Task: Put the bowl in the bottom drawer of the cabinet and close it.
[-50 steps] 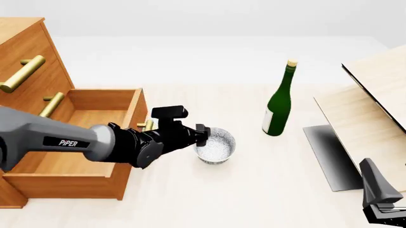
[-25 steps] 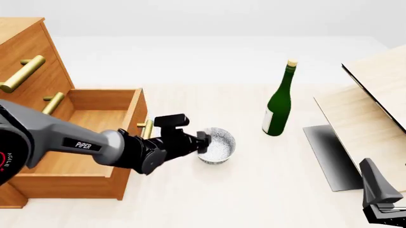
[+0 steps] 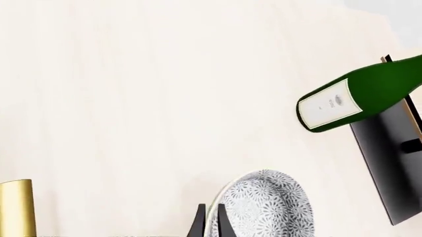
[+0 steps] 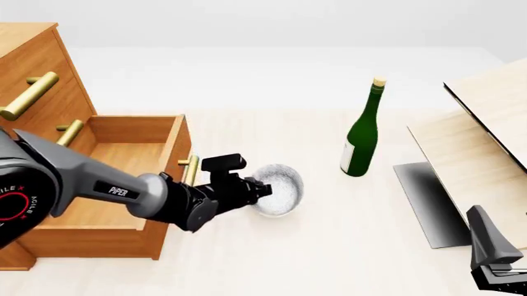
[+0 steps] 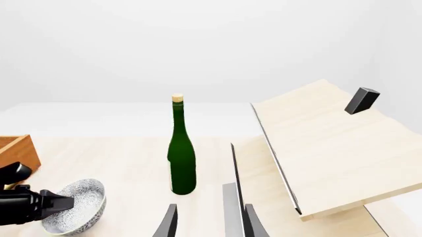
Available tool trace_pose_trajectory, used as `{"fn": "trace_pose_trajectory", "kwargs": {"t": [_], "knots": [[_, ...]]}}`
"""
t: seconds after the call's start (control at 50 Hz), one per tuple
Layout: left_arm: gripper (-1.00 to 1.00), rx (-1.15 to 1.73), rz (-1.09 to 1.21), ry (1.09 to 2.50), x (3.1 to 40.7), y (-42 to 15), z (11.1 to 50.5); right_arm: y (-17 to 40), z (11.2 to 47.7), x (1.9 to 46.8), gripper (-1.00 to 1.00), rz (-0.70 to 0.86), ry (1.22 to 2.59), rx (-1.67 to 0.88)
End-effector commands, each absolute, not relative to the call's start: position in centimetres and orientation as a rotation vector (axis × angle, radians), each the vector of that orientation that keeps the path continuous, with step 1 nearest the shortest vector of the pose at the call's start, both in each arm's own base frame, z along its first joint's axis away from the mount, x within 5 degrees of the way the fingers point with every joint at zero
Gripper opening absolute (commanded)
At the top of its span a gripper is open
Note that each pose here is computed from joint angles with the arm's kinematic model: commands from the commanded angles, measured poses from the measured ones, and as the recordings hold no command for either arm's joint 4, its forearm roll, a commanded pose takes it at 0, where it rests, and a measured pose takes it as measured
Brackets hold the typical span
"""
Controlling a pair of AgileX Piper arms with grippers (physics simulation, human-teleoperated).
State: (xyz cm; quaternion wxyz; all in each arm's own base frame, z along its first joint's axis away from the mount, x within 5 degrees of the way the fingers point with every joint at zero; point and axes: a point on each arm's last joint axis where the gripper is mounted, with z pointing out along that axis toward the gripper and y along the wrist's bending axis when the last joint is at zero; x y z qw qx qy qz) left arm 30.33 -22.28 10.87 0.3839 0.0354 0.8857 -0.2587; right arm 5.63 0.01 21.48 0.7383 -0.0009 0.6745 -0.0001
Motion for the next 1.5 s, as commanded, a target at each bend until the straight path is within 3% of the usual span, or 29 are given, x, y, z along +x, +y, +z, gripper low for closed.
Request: {"fn": "trace_pose_trajectory", "kwargs": {"t": [0.02, 0.94, 1.5], "knots": [[-1.00, 0.089, -0.671, 2.243, 29.9, -22.1, 11.4, 0.0, 21.5, 5.6, 1.00, 0.000, 1.481, -0.002], [-1.00, 0.168, -0.656, 2.160, 28.1, -20.5, 16.0, 0.0, 21.5, 5.6, 1.00, 0.000, 1.481, -0.002], [-1.00, 0.255, -0.576, 2.068, 26.9, -17.9, 20.8, 0.0, 21.5, 5.6, 1.00, 0.000, 1.481, -0.002]]}}
